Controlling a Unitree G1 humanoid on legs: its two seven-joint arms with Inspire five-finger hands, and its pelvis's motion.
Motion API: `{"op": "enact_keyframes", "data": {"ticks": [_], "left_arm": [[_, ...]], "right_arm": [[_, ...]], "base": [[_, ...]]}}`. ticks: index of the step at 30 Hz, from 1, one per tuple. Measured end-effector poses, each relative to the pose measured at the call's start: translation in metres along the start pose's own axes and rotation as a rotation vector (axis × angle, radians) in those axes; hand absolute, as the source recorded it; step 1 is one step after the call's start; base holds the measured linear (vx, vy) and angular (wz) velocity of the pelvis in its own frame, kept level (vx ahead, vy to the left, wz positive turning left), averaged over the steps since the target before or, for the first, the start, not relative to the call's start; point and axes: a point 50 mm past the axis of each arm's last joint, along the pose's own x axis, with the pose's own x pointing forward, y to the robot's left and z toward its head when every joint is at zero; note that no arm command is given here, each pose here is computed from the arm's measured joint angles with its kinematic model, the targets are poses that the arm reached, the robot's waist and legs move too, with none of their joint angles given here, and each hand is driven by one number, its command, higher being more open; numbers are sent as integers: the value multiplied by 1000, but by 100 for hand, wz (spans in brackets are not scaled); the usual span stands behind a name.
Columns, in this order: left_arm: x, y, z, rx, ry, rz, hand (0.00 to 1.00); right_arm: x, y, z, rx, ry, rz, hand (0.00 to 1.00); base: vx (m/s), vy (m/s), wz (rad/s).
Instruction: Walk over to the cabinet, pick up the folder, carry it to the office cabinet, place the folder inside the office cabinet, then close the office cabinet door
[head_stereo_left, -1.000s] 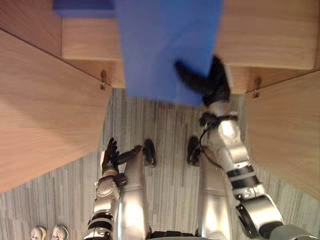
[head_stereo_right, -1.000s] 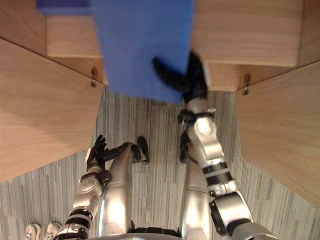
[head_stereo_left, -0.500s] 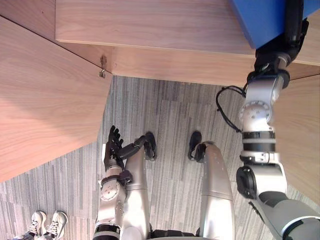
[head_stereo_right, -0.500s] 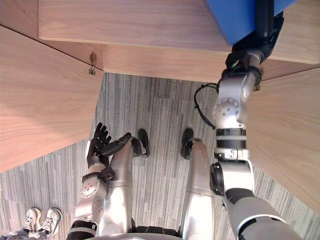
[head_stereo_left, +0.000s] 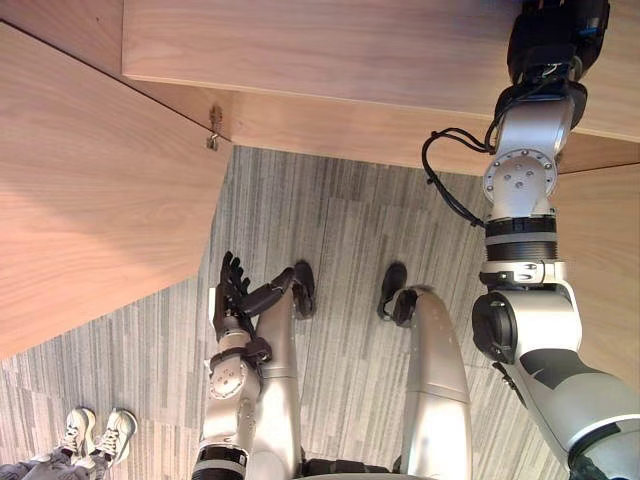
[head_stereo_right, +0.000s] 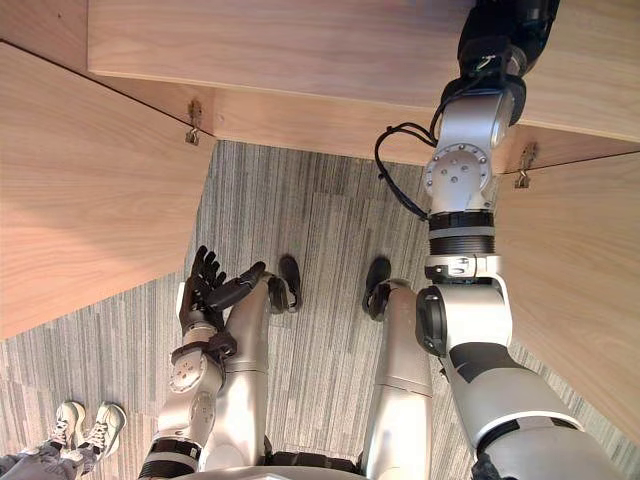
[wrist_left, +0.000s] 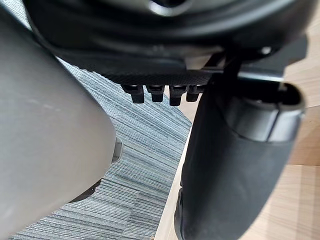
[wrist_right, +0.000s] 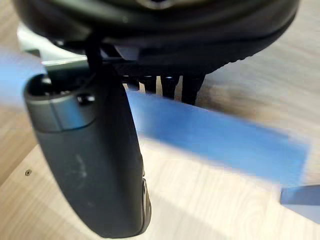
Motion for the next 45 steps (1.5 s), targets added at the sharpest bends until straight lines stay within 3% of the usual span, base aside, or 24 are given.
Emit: {"op": "enact_keyframes", "data": {"ticks": [9, 15, 16, 22, 27, 35, 45], "left_arm": [[1, 5, -4, 20, 15, 4, 100], [1, 10, -6, 49, 19, -27, 100], [1, 12, -8, 57, 25, -30, 100], [1, 21, -16, 93, 67, -43, 100], [2, 25, -20, 111, 93, -51, 100], [2, 27, -28, 126, 129, -59, 100], [5, 32, -30, 117, 145, -22, 100]], "right_arm": [[-6, 7, -11, -340, 43, 207, 100], [-20, -25, -22, -893, 160, 463, 100], [-23, -29, -21, -977, 157, 509, 0], [-21, -47, -5, -1328, 141, 602, 0], [-19, -61, 2, -1376, 189, 589, 0], [-44, -96, -14, -1241, 389, 594, 0], [-60, -96, -39, -1007, 359, 468, 0]], "base": [[-47, -29, 0], [-37, -26, 0], [-22, -31, 0], [-17, -32, 0], [-9, -29, 0], [-1, -22, -2], [-2, -3, 0]]}}
